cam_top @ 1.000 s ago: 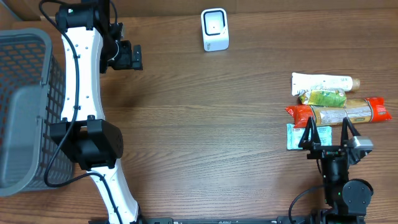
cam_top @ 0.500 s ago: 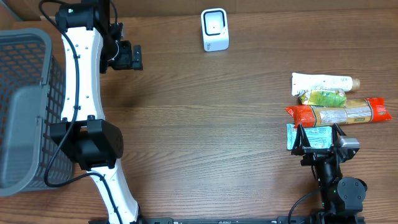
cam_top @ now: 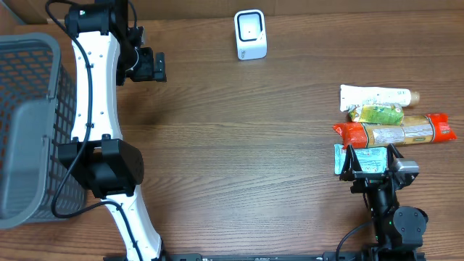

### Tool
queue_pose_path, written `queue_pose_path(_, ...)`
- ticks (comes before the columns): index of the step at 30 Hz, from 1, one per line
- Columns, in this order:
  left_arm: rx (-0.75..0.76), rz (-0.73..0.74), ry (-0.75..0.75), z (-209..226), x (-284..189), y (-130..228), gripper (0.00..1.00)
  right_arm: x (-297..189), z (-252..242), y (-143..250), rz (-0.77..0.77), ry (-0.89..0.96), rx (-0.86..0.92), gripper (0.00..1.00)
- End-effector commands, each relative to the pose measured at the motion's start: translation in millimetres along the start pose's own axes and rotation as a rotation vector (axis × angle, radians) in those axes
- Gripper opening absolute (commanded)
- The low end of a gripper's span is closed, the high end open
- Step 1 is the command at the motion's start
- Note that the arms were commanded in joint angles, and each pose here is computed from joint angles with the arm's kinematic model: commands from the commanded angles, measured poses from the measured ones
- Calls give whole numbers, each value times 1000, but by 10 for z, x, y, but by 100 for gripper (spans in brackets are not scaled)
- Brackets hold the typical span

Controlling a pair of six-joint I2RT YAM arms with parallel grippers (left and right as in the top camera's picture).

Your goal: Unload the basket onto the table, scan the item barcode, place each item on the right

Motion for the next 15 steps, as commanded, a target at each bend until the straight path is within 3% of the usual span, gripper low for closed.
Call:
queue_pose_path(1,25,10,-3,-25,42,-1,100,0,16,21,-4,-11,-5,100)
queue_pose_path(15,37,-3,0,-75,-13,14,100,0,16,21,-4,-11,-5,100)
Point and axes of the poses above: each gripper's point midway between its finger pads, its own x axis out along the fingers, its own z axis along the line the jaws close on, y = z × x, the point moved 5 cm from there along -x, back along the fingers, and after that the axes turned 6 degrees about -x, right-handed, at the moved point
